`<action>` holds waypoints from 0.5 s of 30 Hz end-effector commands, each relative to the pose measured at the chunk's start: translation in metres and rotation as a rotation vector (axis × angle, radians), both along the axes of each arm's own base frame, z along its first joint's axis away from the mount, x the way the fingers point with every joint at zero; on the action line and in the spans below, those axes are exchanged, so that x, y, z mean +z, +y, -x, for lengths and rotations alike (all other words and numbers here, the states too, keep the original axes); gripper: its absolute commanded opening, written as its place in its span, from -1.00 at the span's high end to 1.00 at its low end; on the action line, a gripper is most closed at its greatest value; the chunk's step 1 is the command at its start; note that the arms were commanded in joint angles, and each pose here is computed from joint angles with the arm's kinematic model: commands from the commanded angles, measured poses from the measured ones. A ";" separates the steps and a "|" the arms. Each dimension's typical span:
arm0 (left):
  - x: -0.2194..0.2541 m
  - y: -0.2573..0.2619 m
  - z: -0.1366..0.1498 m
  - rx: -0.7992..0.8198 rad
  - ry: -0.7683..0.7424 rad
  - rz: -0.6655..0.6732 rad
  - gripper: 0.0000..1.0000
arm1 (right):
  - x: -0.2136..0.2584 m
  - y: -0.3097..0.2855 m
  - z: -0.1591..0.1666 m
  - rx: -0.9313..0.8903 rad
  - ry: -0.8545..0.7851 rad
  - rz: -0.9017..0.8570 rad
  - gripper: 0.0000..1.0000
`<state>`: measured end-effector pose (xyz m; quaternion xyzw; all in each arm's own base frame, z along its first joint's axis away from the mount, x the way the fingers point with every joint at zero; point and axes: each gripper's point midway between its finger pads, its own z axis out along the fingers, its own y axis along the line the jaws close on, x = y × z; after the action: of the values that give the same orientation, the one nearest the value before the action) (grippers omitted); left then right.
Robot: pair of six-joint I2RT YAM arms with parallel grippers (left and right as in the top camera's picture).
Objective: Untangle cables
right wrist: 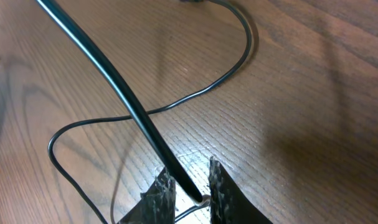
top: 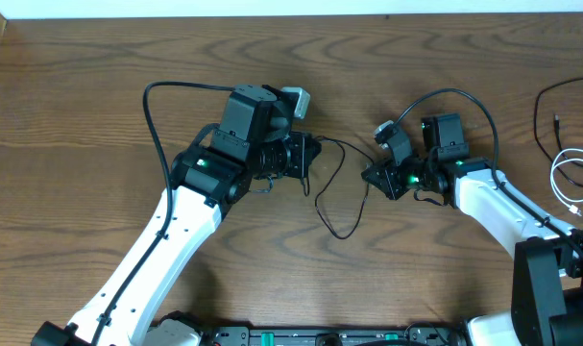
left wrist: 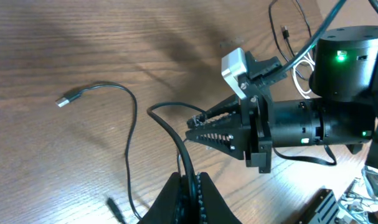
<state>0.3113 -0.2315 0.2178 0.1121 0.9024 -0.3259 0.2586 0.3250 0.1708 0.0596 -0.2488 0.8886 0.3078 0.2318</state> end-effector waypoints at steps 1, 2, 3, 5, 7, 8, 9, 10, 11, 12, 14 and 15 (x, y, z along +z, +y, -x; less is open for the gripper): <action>0.015 0.004 -0.005 0.012 -0.051 0.000 0.85 | -0.001 0.005 0.006 0.019 0.024 -0.029 0.74; 0.015 0.004 -0.005 0.012 -0.051 -0.001 0.85 | 0.001 0.007 0.007 0.025 0.026 -0.039 0.77; 0.015 0.004 -0.005 0.012 -0.051 -0.001 0.85 | 0.002 0.009 0.008 0.032 0.026 -0.053 0.91; 0.015 0.004 -0.005 0.012 -0.051 -0.001 0.85 | 0.003 0.010 0.008 0.036 0.025 -0.058 0.97; 0.015 0.004 -0.004 0.012 -0.051 -0.001 0.85 | 0.003 0.009 0.008 0.035 0.024 -0.057 0.98; 0.015 0.004 -0.004 0.012 -0.049 -0.002 0.84 | 0.003 0.009 0.007 0.039 0.018 -0.054 0.98; 0.014 0.004 -0.004 0.012 -0.046 -0.003 0.83 | 0.001 0.007 0.005 0.030 0.013 -0.039 0.98; 0.014 0.004 -0.003 0.012 -0.043 -0.005 0.72 | -0.002 0.003 0.002 0.014 0.003 -0.010 0.98; 0.012 0.005 -0.002 0.008 -0.038 -0.013 0.66 | -0.006 -0.004 -0.003 -0.014 -0.011 0.037 0.98; 0.007 0.009 -0.002 0.020 -0.033 -0.038 0.66 | -0.011 -0.015 -0.010 -0.053 -0.033 0.103 0.98; -0.001 0.018 -0.002 0.055 -0.016 -0.090 0.46 | -0.012 -0.032 -0.023 -0.117 -0.070 0.195 0.98; -0.005 0.023 -0.001 0.070 -0.004 -0.115 0.37 | -0.009 -0.042 -0.029 -0.150 -0.092 0.234 0.98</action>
<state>0.3068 -0.2233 0.2076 0.1033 0.9154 -0.3035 0.2433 0.3339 0.1609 0.0544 -0.2414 0.9000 0.2705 0.2419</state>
